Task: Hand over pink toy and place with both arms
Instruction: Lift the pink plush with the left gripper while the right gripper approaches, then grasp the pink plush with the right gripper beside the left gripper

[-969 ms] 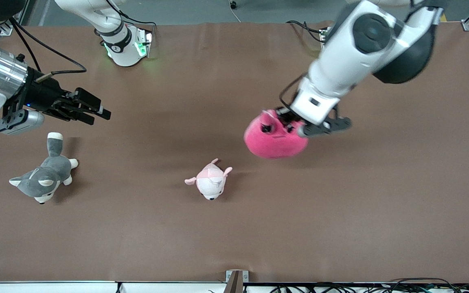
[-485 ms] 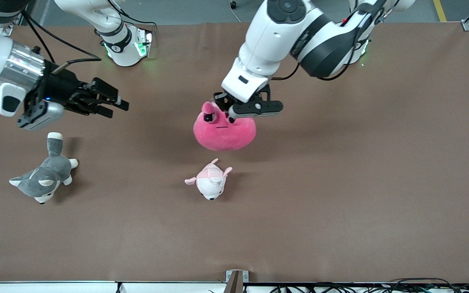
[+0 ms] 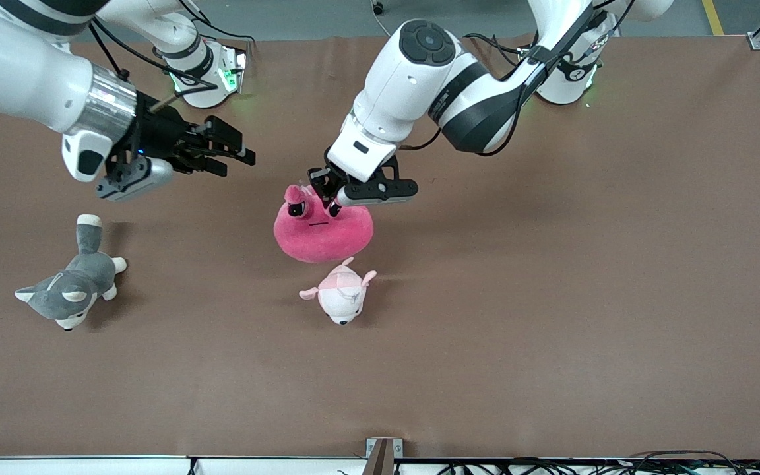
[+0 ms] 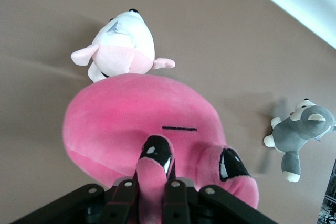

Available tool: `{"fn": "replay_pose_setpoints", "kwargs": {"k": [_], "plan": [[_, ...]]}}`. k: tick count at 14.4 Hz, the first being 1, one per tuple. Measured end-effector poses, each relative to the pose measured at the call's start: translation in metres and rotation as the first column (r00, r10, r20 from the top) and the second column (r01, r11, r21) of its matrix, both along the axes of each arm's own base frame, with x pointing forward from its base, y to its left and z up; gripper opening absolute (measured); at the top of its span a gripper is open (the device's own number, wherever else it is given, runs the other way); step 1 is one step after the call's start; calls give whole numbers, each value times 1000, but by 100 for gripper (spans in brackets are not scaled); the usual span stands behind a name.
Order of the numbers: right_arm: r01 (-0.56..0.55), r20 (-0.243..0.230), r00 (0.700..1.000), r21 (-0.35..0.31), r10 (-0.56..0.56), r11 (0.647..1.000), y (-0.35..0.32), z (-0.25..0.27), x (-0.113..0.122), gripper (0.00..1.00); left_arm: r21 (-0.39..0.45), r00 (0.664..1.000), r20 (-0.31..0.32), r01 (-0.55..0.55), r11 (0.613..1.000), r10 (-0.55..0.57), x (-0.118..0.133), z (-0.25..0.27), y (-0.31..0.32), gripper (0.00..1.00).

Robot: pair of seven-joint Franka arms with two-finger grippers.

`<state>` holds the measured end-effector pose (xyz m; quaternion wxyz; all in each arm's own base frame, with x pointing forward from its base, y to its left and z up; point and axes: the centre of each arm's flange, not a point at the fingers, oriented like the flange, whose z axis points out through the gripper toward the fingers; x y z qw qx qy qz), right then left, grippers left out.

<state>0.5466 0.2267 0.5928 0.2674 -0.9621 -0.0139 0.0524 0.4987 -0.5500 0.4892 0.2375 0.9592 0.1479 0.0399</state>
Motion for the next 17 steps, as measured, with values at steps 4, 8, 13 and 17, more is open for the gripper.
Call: {"fn": "replay_pose_setpoints", "kwargs": {"k": [4, 8, 13, 17], "plan": [[-11, -59, 998, -36, 9, 999, 14, -44, 14, 70, -3, 1000, -2, -3, 1000, 3, 0, -1, -2, 15], [3, -81, 997, -64, -8, 998, 16, -69, 24, 69, -15, 1000, 0, -17, 1000, 17, 2, 6, -2, 15], [13, -79, 997, -69, -19, 998, 15, -74, 31, 69, -18, 1000, -6, -29, 999, 29, 2, 7, -2, 15], [42, -59, 997, -62, -45, 997, 15, -56, 34, 69, -19, 999, -7, -32, 999, 32, 1, 7, -2, 15]]}}
